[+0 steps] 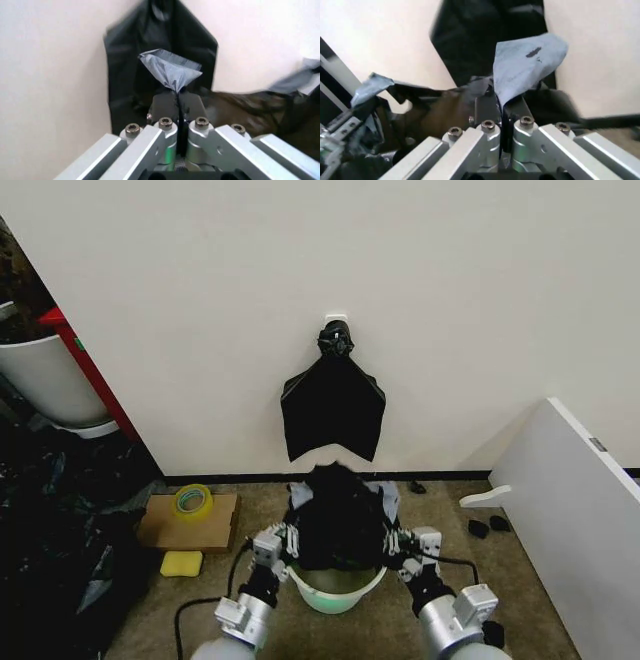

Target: Place the garbage bag over the trash bin.

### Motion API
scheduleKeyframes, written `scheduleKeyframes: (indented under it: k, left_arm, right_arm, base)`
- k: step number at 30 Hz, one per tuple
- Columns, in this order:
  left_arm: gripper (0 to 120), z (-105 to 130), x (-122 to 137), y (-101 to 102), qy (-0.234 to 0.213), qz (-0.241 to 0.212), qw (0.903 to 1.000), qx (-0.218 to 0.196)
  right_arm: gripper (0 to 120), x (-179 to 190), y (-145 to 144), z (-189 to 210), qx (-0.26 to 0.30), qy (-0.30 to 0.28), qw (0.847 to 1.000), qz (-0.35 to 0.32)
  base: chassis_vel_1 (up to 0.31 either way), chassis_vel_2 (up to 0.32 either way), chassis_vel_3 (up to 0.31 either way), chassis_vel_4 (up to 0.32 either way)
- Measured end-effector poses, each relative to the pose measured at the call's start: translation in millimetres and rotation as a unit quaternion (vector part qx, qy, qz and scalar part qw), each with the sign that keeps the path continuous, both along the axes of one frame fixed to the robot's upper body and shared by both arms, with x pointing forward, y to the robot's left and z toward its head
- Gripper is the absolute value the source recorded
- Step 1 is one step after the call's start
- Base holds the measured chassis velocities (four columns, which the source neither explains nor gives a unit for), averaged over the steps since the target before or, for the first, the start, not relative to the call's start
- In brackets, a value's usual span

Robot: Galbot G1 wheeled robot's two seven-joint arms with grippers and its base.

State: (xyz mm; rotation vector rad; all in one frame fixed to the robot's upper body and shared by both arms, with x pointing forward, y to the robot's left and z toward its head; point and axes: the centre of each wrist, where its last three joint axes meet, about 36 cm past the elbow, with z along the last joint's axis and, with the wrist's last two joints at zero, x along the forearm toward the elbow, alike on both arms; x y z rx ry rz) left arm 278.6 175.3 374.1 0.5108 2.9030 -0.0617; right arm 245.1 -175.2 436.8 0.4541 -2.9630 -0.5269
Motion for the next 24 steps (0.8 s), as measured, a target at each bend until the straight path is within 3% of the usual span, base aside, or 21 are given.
scheduleKeyframes:
  k: [8, 19, 24]
  left_arm:
    - [0, 21.3, 7.7, 6.7, -0.035, 0.007, 0.9992, 0.017]
    - [0, 11.9, 9.8, -3.2, -0.035, -0.001, 0.9989, 0.03]
    - [0, 13.1, 13.8, -3.9, -0.036, 0.0, 0.9989, 0.031]
  right_arm:
    - [0, 1.6, 4.9, -7.5, 0.048, -0.015, 0.998, 0.023]
    - [0, -6.1, 11.7, -23.2, 0.062, 0.077, 0.993, -0.062]
    - [0, -5.6, 12.5, -22.9, 0.073, 0.076, 0.992, -0.07]
  base:
    - [0.0, 0.0, 0.0, 0.0]
    - [0.0, 0.0, 0.0, 0.0]
    - [0.0, 0.0, 0.0, 0.0]
